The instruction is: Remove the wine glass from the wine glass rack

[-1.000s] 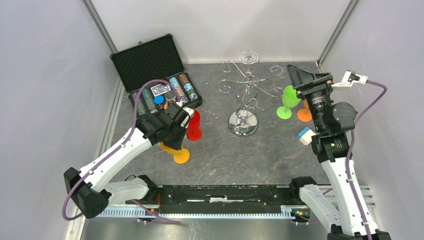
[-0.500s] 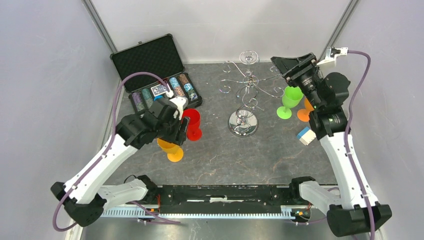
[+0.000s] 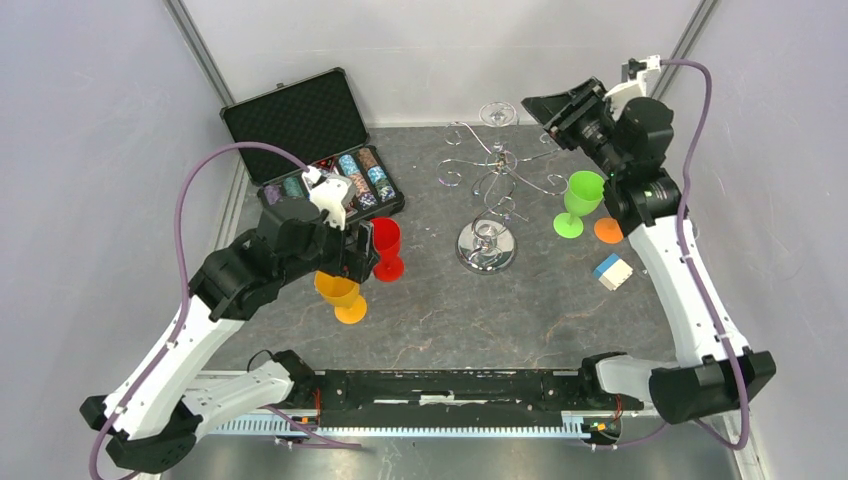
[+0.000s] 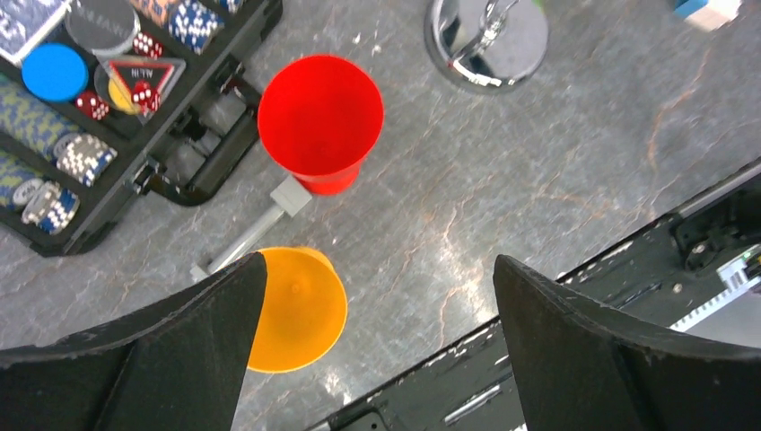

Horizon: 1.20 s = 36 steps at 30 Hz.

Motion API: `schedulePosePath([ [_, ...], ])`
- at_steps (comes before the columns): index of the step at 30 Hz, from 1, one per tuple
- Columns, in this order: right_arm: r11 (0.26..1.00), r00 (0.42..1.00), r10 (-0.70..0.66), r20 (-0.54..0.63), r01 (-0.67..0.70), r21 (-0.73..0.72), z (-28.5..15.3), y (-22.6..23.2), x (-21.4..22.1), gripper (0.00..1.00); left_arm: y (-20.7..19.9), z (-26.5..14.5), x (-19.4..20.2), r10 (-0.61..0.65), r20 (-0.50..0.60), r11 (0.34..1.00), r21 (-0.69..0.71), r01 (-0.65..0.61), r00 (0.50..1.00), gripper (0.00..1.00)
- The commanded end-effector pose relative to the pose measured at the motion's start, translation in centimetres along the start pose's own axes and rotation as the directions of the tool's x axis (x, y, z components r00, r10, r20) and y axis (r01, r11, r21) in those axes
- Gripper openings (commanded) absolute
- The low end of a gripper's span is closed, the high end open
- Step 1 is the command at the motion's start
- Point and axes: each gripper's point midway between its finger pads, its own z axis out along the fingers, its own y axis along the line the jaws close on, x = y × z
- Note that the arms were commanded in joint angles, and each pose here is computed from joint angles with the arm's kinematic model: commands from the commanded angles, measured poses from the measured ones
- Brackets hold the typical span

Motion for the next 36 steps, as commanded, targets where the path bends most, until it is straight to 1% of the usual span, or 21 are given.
schedulePosePath([
  [1,0.996,0.999,-0.044,-0.004,0.044,0.074,1.6,-0.7,0.2,0.44,-1.2,-1.3,-3.8,0.017,0.186,0.997,0.072,-0.031,0.982,1.0],
  [4,0.99,0.999,-0.046,-0.024,0.048,0.129,3.0,-1.9,1.5,0.44,-1.3,-1.6,-4.3,0.012,0.235,0.996,0.086,-0.033,0.972,1.0],
  [7,0.984,0.998,-0.051,-0.027,0.055,0.172,3.9,-2.9,2.4,0.44,-1.3,-1.8,-4.4,0.017,0.256,0.995,0.088,-0.041,0.966,1.0],
  [13,0.977,0.998,-0.046,-0.032,0.052,0.206,4.9,-3.7,3.5,0.44,-0.9,-1.6,-4.1,0.038,0.256,0.996,0.067,-0.057,0.966,1.0],
  [18,0.966,0.999,-0.034,-0.003,0.034,0.256,5.3,-5.1,3.5,0.43,-0.5,-1.4,-3.6,0.046,0.25,0.997,0.049,-0.06,0.967,1.0],
  [25,0.97,0.997,-0.017,0.072,-0.001,0.242,5.9,-5.5,2.8,0.41,-0.3,-1.4,-3.4,0.047,0.252,0.997,0.04,-0.059,0.967,1.0],
  [30,0.976,0.998,-0.007,0.06,-0.006,0.219,7.0,-5.3,3.1,0.4,0.3,-2.0,-3.3,0.041,0.263,0.999,0.017,-0.047,0.964,1.0],
  [36,0.983,0.998,0.024,0.061,-0.034,0.183,7.6,-5.1,3.4,0.38,0.5,-2.5,-3.4,0.034,0.276,0.999,0.012,-0.039,0.96,1.0],
])
